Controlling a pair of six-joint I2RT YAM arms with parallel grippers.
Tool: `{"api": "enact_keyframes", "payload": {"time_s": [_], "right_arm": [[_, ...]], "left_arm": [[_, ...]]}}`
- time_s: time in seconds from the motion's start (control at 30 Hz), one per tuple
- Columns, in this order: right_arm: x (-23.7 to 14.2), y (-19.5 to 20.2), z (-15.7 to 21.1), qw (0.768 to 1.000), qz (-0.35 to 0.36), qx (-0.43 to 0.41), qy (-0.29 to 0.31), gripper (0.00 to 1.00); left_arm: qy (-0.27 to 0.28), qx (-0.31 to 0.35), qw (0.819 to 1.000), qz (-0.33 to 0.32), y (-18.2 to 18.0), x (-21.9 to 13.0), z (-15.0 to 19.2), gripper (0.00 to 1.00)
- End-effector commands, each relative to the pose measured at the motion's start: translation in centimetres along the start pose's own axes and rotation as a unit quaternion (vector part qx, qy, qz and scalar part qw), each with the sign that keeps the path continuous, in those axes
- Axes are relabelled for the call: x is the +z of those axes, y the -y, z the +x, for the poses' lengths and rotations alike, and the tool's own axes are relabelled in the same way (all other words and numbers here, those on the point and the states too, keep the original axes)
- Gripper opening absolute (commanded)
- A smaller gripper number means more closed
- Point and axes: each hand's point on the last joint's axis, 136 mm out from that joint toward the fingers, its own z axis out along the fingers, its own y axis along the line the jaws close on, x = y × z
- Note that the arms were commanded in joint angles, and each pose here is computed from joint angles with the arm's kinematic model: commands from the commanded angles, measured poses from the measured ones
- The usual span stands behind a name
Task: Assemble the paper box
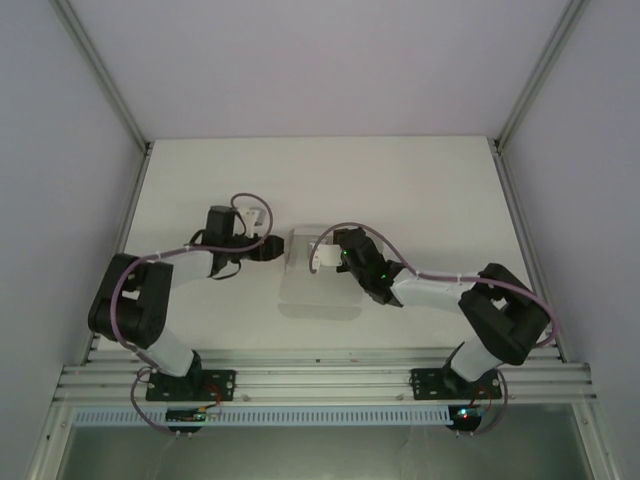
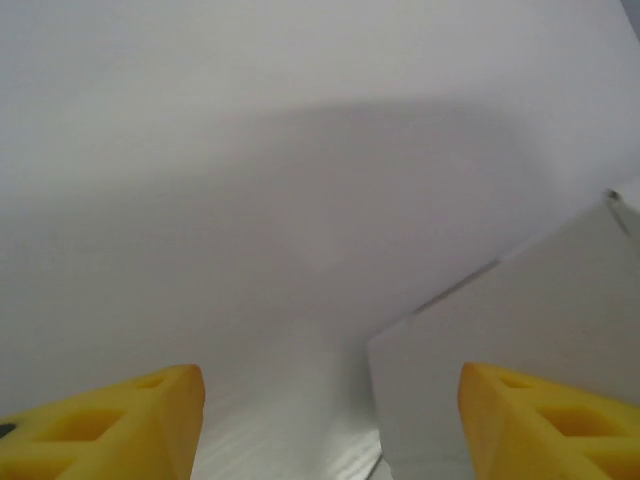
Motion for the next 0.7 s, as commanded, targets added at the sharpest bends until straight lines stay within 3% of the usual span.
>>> {"api": "enact_keyframes", "payload": {"time_s": [0.0,0.67], "right_arm": [[0.3,0.2,0.3,1.000,0.003,0.010,-0.011,0.00],[0.0,-0.8,0.8,1.000,-0.010,0.007,-0.015,0.00]], "left_arm": [[-0.003,0.027,0.999,0.022,1.8,-0.4,0.8,0.63],[-0.015,0.091,0.995,0.039,4.6,-0.5,2.9,0.58]]}}
